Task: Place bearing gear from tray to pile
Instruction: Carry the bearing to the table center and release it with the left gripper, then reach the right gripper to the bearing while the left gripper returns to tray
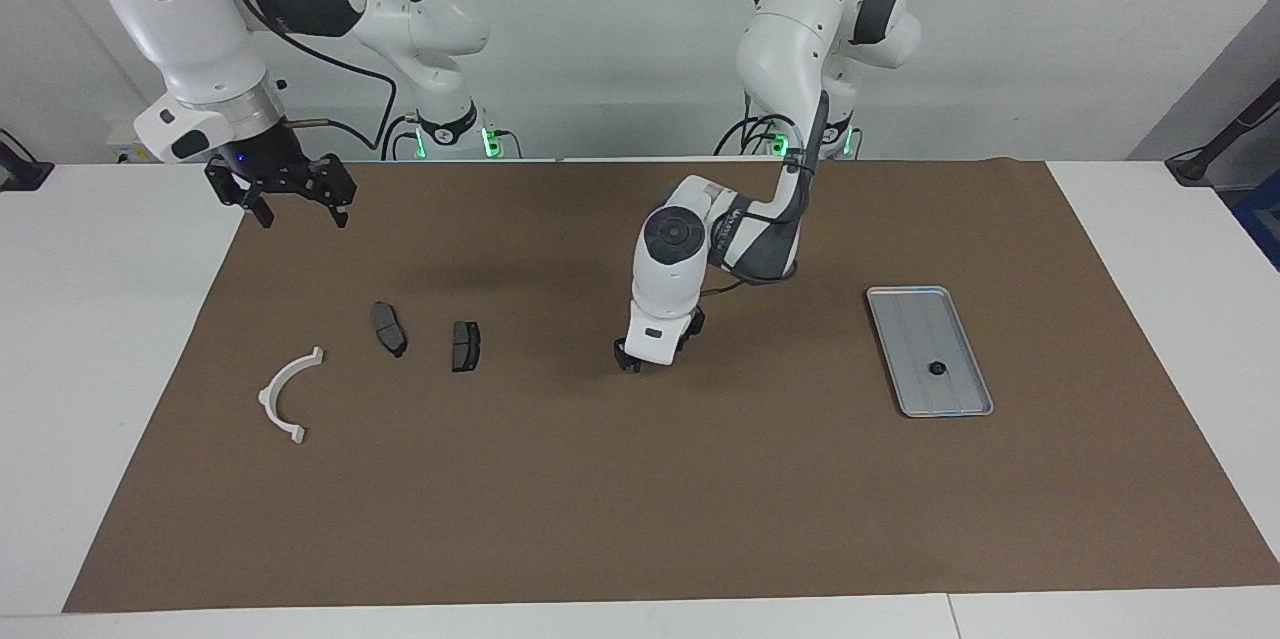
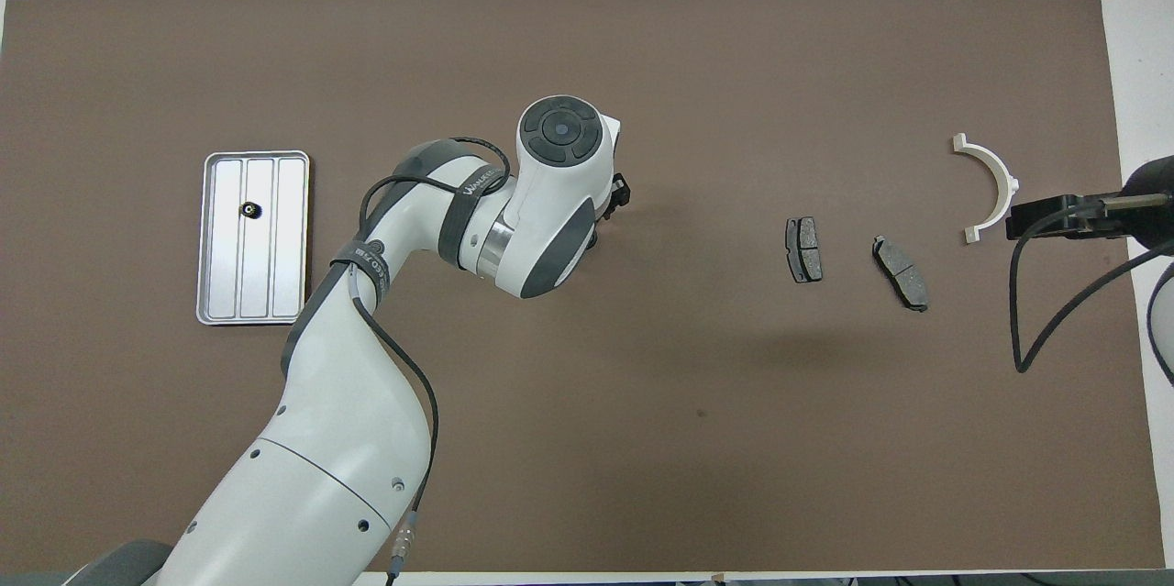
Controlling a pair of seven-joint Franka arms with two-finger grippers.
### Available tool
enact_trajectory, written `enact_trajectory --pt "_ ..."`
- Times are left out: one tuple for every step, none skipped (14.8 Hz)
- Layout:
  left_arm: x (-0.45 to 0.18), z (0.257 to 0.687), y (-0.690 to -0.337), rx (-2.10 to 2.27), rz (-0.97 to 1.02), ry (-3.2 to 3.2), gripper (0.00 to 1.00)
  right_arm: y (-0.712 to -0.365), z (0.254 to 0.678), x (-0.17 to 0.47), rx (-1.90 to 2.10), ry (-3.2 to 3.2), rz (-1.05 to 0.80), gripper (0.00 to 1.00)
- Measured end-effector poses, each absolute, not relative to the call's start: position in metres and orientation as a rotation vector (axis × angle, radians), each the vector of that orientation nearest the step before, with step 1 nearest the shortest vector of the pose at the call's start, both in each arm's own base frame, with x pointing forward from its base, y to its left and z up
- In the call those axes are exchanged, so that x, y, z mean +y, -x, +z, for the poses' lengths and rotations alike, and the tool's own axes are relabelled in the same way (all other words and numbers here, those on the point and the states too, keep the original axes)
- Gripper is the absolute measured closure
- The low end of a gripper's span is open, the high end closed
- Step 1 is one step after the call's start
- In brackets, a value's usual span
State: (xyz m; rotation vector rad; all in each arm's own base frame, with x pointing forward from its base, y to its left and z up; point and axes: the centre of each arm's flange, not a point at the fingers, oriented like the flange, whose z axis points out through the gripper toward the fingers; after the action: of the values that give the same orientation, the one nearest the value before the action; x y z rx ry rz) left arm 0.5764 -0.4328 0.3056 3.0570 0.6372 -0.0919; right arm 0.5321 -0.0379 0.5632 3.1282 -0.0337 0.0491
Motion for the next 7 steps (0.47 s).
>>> enact_trajectory --pt "-0.427 0.316 -0.583 0.652 -0.073 -3.046 0.00 -0.532 0.563 -0.040 -0.039 -3.128 0.050 0.00" --pt "-0.419 0.329 -0.591 0.672 -0.050 -3.029 0.00 -0.532 0.563 -0.043 -0.045 -3.128 0.052 0.00" --pt "-0.409 0.345 -0.598 0.694 -0.033 -3.011 0.00 -0.532 0.564 -0.045 -0.048 -3.127 0.057 0.00" --pt "-0.396 0.361 -0.604 0.720 -0.020 -2.995 0.00 -0.533 0.564 -0.047 -0.044 -3.126 0.073 0.00" --pt "-0.385 0.374 -0.609 0.743 -0.008 -2.980 0.00 -0.535 0.565 -0.047 -0.038 -3.124 0.100 0.00" --pt "-0.377 0.383 -0.611 0.756 -0.005 -2.974 0.00 -0.538 0.563 -0.045 -0.034 -3.123 0.121 0.00" --pt "-0.372 0.386 -0.611 0.766 -0.007 -2.973 0.00 -0.543 0.558 -0.043 -0.026 -3.122 0.139 0.00"
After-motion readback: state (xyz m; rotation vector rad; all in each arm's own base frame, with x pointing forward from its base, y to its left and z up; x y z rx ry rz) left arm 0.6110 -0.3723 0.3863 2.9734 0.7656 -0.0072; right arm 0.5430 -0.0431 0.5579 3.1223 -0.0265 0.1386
